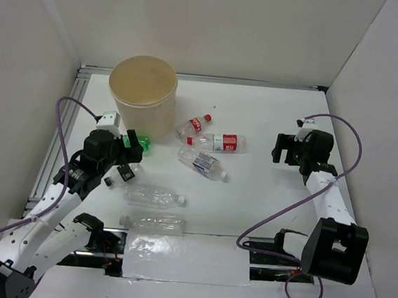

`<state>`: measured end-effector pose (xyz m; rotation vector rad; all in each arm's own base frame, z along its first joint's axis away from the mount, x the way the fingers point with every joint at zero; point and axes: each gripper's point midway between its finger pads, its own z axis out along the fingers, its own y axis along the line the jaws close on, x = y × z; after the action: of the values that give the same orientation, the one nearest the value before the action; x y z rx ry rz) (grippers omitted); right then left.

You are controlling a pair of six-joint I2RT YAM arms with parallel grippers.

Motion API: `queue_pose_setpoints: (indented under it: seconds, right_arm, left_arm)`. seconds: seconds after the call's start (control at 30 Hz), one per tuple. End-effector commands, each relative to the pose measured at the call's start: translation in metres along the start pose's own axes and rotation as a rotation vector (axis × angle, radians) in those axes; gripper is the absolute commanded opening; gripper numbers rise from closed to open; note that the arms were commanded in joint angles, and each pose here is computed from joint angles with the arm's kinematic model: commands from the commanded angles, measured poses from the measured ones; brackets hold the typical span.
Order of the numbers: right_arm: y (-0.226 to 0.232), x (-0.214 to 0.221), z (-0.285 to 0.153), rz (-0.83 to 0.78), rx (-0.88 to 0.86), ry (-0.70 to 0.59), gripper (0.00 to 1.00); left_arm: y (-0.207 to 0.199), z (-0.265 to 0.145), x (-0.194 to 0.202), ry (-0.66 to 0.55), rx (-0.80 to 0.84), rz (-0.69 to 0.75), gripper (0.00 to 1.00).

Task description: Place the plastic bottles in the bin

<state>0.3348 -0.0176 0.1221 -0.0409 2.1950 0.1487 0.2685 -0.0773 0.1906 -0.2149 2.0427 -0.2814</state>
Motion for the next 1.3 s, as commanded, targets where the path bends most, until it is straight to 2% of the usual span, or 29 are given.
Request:
queue_pose_setpoints:
  seconds: [0.0,0.1,0.2,0.3,0.33,0.4,0.43,0.47,0.5,0.53,0.57,0.6,0.63,0.77,1.07,1.17,1.27]
  right_arm:
    - [0.006,-0.012,0.001,-0.053,-0.046,-0.035,1.0]
    - [0.013,-0.01,-0.001,-0.137,-0.105,-0.024,1.0]
    - [0.01,-0.01,-0.001,-0.131,-0.098,-0.024,1.0]
    - [-0.004,-0.007,0.001,-0.13,-0.054,0.0,1.0]
    - [0.001,-0.009,0.002,-0.155,-0.094,0.002,1.0]
    - [0.001,-0.004,-0.001,-0.163,-0.119,0.012,1.0]
    - [0.007,-0.005,-0.001,-0.162,-0.154,0.004,0.91]
    - [0.01,-0.001,-0.001,-0.17,-0.173,0.009,0.55]
    - [0.013,-0.001,-0.001,-0.169,-0.19,0.005,0.47]
    - [0.016,-0.002,-0.001,-0.169,-0.206,0.002,0.47]
    - [0.021,-0.003,-0.002,-0.177,-0.239,-0.007,0.52]
    - [0.022,0.0,0.0,-0.172,-0.25,0.0,0.68]
    - [0.022,0.002,0.002,-0.168,-0.252,0.01,0.77]
    - [0.024,0.003,0.005,-0.16,-0.275,0.019,0.88]
    - [0.028,0.006,0.006,-0.191,-0.309,0.022,0.9]
    - [0.028,0.006,0.006,-0.2,-0.309,0.021,0.9]
    - [0.027,0.009,0.007,-0.196,-0.311,0.029,0.9]
  left_arm:
    - [-0.013,-0.003,-0.004,0.013,0.056,-0.004,0.99]
    - [-0.016,0.0,0.002,0.037,0.065,0.041,0.99]
    - [-0.02,0.003,0.01,0.064,0.076,0.069,0.99]
    - [-0.021,0.007,0.019,0.101,0.071,0.094,0.92]
    - [-0.024,0.008,0.019,0.107,0.077,0.109,0.9]
    - [-0.027,0.011,0.024,0.139,0.086,0.129,0.79]
    - [-0.031,0.011,0.024,0.148,0.093,0.146,0.74]
    - [-0.031,0.012,0.031,0.175,0.092,0.166,0.69]
    - [-0.032,0.013,0.029,0.177,0.092,0.167,0.61]
    - [-0.034,0.016,0.035,0.209,0.09,0.181,0.6]
    - [-0.037,0.017,0.041,0.225,0.096,0.202,0.62]
    - [-0.031,0.018,0.044,0.248,0.068,0.211,0.74]
    - [-0.032,0.019,0.047,0.264,0.055,0.227,0.8]
    - [-0.015,0.028,0.061,0.337,-0.087,0.262,0.89]
    - [0.019,0.052,0.077,0.347,-0.29,0.332,0.96]
    - [0.023,0.066,0.084,0.359,-0.298,0.36,0.97]
    - [0.033,0.075,0.103,0.424,-0.315,0.377,0.96]
